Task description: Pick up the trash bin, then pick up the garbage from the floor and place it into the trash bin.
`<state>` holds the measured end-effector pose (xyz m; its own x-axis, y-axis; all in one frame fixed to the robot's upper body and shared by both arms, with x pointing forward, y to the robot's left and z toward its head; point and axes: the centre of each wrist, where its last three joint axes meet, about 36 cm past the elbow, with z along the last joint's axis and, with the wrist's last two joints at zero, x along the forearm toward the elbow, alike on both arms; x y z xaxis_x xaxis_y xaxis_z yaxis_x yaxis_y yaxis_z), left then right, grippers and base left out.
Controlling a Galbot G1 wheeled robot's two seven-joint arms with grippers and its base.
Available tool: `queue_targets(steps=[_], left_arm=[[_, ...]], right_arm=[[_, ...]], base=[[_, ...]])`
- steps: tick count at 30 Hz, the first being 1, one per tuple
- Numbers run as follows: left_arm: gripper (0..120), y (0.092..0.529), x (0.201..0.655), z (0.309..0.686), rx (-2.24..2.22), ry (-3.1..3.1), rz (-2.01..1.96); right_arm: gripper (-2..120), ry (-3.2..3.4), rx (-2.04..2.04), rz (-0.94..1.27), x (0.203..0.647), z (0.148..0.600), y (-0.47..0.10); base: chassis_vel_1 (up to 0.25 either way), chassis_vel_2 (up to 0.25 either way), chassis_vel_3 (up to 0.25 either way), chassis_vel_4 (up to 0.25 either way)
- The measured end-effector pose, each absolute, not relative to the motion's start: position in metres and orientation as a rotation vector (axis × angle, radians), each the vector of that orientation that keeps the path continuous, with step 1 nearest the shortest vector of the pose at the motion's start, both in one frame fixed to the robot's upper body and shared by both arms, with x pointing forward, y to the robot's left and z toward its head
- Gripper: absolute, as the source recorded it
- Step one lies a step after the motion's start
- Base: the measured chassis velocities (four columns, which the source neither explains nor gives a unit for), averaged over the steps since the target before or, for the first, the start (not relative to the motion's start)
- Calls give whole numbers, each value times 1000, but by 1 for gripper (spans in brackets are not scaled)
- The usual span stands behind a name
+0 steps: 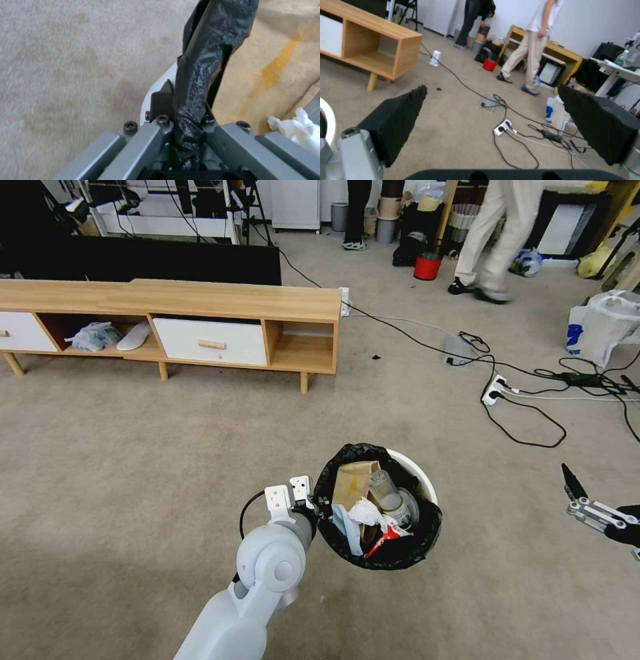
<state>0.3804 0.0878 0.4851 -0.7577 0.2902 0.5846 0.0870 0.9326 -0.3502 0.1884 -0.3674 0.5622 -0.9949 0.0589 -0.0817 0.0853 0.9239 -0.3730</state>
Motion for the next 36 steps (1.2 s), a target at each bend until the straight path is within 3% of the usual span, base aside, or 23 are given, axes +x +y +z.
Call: queue_targets(steps=[36], left_arm=[[1, 89, 379, 484, -263, -2415, 394]], right_arm=[[100, 3004, 110, -610, 188, 560, -366]], base=[[-152, 154, 156, -148]])
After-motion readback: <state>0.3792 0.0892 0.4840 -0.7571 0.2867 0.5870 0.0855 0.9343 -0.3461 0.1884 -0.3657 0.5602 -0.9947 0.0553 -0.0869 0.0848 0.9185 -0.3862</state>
